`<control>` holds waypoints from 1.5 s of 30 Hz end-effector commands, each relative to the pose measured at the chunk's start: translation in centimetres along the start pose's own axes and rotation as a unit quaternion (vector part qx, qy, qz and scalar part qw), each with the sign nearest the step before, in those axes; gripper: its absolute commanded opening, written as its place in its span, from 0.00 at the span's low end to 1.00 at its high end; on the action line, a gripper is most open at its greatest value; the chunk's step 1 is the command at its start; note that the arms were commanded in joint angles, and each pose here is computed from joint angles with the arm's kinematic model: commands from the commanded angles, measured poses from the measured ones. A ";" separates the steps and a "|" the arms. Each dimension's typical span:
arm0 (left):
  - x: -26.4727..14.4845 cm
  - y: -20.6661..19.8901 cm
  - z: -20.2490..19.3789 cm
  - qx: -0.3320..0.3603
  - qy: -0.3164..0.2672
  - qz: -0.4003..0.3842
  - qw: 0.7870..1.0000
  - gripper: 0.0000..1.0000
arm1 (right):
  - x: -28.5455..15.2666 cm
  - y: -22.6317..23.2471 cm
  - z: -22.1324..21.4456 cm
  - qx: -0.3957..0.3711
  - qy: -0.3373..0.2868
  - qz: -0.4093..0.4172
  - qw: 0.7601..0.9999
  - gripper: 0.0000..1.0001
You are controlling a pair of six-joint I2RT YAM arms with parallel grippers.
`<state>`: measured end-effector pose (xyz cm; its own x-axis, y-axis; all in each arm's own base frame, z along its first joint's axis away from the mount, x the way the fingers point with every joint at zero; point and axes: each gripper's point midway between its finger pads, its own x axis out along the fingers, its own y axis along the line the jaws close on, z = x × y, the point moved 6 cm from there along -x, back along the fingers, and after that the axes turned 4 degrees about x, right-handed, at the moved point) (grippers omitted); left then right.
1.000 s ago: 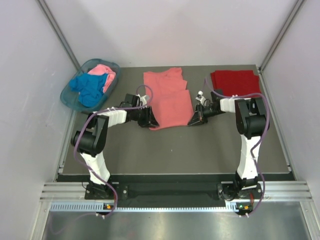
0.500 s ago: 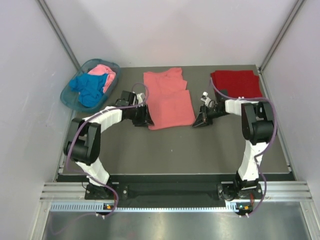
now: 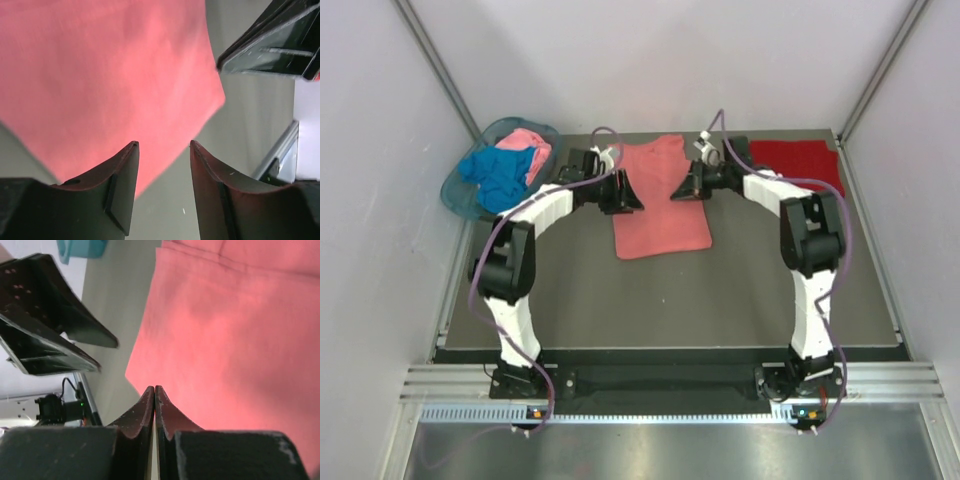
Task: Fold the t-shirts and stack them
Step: Fold the tshirt
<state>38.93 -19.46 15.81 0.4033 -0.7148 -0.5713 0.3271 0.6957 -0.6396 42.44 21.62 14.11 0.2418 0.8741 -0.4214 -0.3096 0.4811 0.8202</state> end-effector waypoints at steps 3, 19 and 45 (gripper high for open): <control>3.2 1.8 4.3 -0.010 -0.034 -0.014 0.999 0.50 | 5.1 0.5 3.8 -0.024 -0.029 0.067 0.997 0.01; 0.3 7.8 4.5 -0.057 -0.036 0.082 0.994 0.49 | 4.5 -1.8 6.0 0.018 -0.045 0.039 0.998 0.02; -2.9 5.4 -10.8 -0.130 0.038 0.054 0.989 0.54 | -7.2 -4.0 -8.3 0.041 0.006 -0.286 0.957 0.63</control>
<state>29.23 -13.88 8.20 0.3116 -0.6184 -0.7214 0.0221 0.7637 -0.6452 33.23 14.96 9.68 0.2667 0.5139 -0.8154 -0.0491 0.8521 0.5210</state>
